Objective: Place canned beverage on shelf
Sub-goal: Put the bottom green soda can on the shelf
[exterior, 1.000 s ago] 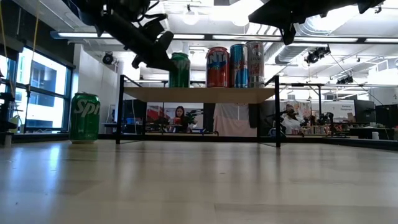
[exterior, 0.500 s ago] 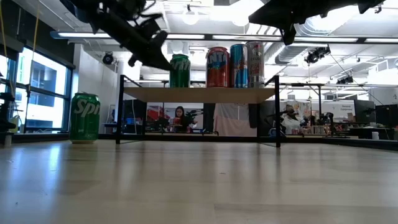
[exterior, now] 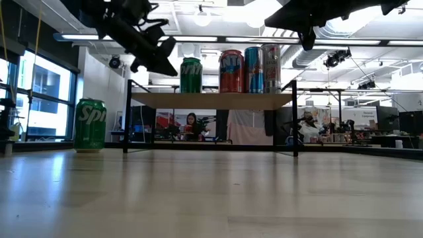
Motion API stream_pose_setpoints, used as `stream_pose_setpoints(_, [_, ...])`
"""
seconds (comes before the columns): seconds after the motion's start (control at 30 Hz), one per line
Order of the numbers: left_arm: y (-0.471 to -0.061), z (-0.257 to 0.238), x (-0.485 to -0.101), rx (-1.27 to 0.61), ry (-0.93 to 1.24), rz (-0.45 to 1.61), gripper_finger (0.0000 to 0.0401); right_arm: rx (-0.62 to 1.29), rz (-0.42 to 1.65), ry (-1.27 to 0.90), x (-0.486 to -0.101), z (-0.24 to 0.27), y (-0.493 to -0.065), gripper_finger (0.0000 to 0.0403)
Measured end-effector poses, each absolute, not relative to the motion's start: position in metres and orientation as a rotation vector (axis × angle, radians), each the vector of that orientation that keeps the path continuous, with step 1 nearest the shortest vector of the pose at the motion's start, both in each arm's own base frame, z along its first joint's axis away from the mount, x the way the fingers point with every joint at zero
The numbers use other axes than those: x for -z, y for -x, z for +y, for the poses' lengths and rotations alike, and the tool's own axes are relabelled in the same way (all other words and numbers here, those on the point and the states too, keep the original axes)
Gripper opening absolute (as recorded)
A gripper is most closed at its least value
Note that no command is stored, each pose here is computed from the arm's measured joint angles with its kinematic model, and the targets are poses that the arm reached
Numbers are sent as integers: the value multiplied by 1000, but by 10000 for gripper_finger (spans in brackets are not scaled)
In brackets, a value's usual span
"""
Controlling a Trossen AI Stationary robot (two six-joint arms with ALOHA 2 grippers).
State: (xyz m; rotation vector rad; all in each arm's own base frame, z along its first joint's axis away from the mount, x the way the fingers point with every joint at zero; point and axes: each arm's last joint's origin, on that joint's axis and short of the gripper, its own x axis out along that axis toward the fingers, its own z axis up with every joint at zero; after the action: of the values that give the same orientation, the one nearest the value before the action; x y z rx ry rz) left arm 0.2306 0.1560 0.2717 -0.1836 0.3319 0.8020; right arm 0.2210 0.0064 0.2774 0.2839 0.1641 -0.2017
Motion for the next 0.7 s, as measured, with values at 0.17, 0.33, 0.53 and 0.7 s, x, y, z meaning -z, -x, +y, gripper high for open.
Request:
stream_pose_setpoints(0.17, [-237, 159, -263, -794, 199, 353, 0, 201, 164, -284, -277, 6, -221, 0])
stream_pose_setpoints(0.33, [-240, 161, -258, -799, 219, 352, 0, 201, 164, -284, -277, 6, -221, 0])
stream_pose_setpoints(0.53, [-248, 165, -255, -793, 234, 303, 0, 201, 164, -284, -277, 6, -221, 0])
stream_pose_setpoints(0.7, [-253, 167, -251, -780, 266, 286, 0, 202, 164, -286, -277, 6, -221, 0])
